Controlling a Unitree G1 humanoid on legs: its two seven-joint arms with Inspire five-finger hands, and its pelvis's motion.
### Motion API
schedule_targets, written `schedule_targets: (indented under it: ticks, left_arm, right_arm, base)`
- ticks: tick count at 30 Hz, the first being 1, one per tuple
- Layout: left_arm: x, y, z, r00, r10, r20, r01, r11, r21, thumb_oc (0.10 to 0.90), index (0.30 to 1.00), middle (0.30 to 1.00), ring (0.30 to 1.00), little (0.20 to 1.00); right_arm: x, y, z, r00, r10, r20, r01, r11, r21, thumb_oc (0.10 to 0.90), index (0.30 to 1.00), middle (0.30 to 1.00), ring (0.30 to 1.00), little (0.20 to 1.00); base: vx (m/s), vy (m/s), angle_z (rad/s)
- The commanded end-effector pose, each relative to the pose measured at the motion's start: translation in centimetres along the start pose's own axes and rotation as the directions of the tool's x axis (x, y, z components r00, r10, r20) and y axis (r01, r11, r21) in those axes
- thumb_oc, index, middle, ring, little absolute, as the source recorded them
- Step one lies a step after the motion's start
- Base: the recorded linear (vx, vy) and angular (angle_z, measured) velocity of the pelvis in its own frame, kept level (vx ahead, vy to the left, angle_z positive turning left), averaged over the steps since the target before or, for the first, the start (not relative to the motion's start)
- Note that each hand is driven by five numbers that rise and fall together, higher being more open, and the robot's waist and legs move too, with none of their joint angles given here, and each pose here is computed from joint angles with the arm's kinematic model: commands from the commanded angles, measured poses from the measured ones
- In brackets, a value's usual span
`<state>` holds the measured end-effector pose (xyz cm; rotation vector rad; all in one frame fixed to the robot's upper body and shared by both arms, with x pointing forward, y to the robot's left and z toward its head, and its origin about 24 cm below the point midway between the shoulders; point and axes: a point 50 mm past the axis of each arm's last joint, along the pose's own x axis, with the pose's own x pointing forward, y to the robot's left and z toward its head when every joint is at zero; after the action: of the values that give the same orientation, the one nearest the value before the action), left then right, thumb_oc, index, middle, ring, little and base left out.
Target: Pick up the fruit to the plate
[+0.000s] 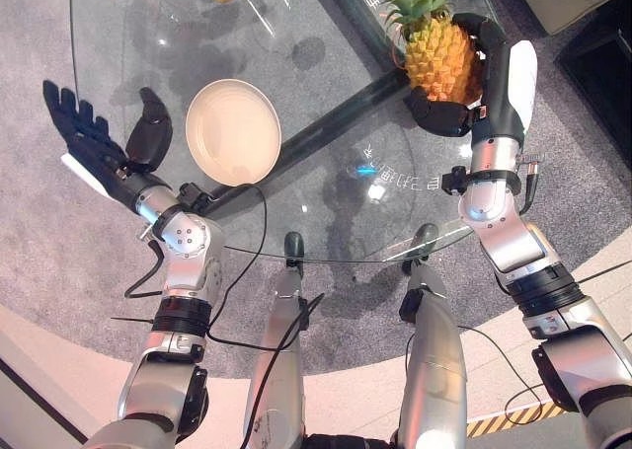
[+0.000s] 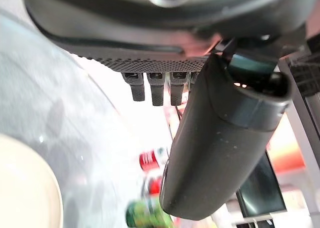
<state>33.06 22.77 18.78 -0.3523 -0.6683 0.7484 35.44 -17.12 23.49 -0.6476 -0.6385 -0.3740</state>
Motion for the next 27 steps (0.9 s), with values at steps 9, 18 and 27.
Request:
schedule_targets:
  ticks: [9,18,27]
  left_arm:
    - [1.2,-4.1,6.7,0.923,-0.280,0.263,0.333,0.925,-0.184,0.800,0.900,0.900,0.900,0.900]
    - [-0.2,-6.8,7.3,0.859,-0.473,0.196,0.512,0.787,-0.345,0.800,0.900,0.900,0.900,0.900]
    - [-1.4,-8.9,7.1,0.774,-0.622,0.119,0.599,0.657,-0.458,0.800,0.900,0.900,0.900,0.900]
  right_arm:
    - [0.3,-3.4,8.4,0.880,-0.176,0.441,0.095,0.975,0.199,0.100,0.300,0.300,0.300,0.200]
    - [0.1,-3.6,10.3,0.834,-0.160,0.528,0.051,0.975,0.214,0.100,0.300,0.300,0.300,0.200]
    - [-0.1,-3.3,11.5,0.801,-0.096,0.590,-0.023,0.981,0.191,0.100,0.300,0.300,0.300,0.200]
  base:
    - [0.00,0.000,0.00]
    - [0.00,0.000,0.00]
    - [0.00,0.000,0.00]
